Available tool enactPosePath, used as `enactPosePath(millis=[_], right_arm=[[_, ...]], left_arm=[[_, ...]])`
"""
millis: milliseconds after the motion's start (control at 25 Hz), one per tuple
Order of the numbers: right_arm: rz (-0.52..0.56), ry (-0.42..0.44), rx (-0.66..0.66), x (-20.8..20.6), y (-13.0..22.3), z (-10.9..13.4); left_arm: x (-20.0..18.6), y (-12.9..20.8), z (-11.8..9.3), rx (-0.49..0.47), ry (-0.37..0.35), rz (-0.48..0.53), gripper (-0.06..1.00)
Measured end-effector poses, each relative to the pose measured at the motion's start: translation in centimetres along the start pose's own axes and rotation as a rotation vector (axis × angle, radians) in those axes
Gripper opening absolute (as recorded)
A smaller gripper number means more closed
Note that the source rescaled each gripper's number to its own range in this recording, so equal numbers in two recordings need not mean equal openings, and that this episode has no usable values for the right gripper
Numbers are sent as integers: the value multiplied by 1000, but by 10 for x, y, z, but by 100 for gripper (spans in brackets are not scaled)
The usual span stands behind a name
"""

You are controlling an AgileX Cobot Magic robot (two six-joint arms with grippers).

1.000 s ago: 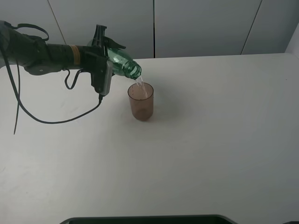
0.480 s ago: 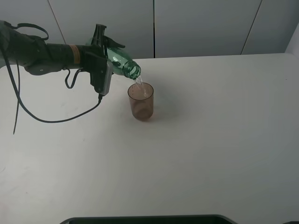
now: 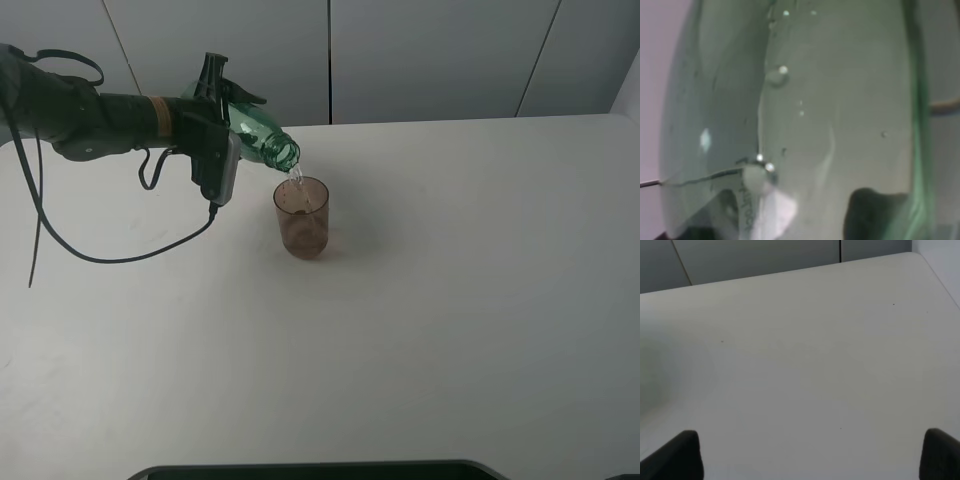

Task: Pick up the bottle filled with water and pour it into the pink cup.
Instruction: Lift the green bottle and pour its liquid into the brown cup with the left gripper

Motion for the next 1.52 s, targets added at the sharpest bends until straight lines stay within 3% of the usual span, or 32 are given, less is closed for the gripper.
enactPosePath(millis=[400,1520], right_arm=[[0,0,0,0,0,0],[0,0,0,0,0,0]], left_arm=[[0,0,0,33,-1,1,0],[0,-2,4,6,-30,-17,0]])
Point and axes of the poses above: a point on each arm's last joint axis where the gripper is mounted, x pointing out along that axis toward the gripper, z along the wrist's bending axis when the last joint is at zero, y = z × x, the point moved 4 cm from there along x, pointing out along that axis toward the gripper, and after that the axes turned 9 degrees about -x, right-handed, at the moved point
